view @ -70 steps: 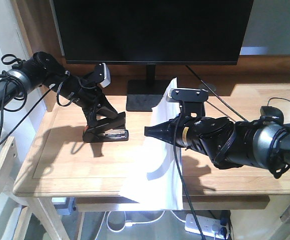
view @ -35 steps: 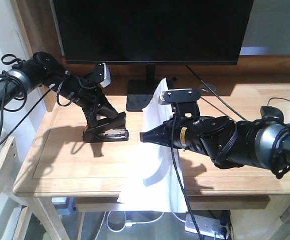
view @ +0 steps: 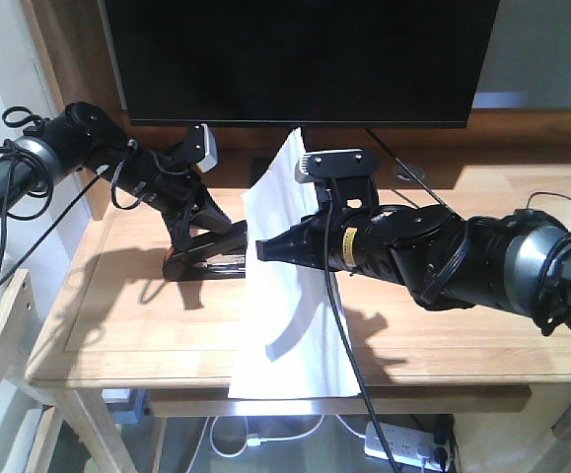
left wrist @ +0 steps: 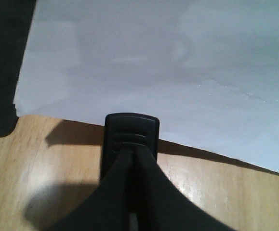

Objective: Grab stapler and paper to desk for stapling
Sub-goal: 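Move the hanging paper toward the stapler beside the left gripper, then lower the paper flat onto the desk next to the stapler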

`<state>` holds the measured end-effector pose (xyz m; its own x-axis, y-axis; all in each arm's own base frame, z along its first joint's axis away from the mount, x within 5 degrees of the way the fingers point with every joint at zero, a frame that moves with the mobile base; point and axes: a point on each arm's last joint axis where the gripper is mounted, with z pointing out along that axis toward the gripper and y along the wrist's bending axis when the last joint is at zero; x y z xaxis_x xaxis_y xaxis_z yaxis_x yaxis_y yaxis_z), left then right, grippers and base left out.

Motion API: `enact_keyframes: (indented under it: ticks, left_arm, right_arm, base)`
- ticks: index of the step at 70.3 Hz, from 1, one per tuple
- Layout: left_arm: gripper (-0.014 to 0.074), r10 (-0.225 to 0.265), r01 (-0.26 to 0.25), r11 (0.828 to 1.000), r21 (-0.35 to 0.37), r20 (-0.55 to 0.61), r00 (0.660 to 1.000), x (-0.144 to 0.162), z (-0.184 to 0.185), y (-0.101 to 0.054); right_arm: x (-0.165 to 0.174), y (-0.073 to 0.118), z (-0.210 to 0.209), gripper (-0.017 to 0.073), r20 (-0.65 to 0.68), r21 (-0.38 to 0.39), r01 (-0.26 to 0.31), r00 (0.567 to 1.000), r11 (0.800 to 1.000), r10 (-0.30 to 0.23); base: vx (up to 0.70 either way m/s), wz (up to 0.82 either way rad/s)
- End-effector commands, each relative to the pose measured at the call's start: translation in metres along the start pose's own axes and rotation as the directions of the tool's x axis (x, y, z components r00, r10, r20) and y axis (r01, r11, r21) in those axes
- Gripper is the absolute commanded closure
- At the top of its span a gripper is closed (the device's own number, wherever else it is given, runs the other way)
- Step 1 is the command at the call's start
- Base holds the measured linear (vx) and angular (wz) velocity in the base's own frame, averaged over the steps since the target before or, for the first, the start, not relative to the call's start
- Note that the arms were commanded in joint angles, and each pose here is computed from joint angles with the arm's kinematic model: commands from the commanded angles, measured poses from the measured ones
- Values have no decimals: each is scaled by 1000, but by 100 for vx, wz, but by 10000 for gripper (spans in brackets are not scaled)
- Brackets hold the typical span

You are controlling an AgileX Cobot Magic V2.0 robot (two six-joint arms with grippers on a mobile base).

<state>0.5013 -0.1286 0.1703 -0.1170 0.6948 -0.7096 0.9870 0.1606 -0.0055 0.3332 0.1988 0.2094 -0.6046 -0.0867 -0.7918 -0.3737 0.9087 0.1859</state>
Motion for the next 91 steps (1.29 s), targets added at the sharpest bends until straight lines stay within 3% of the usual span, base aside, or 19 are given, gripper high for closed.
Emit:
enact_keyframes:
  ticks: [1, 12, 43, 91]
  left_arm:
    - [600, 45, -43, 999, -26, 84, 995, -38, -30, -8]
    - [600, 45, -43, 999, -26, 84, 995, -38, -30, -8]
    - [600, 45, -43, 999, -26, 84, 995, -38, -30, -8]
    - [600, 45, -43, 999, -26, 84, 995, -38, -30, -8]
  right_arm:
    - [-25, 3, -18, 562, 96, 16, 73, 993, 997, -74]
    - [-25, 0, -17, 562, 105, 41, 40, 993, 998, -44]
    - [-14, -6, -1, 562, 71, 81, 16, 997, 997, -22]
    - [-22, -1, 2, 562, 82, 46, 11, 997, 999, -15]
  base:
    - [0, 0]
    - [0, 0]
    - [0, 0]
    - [0, 0]
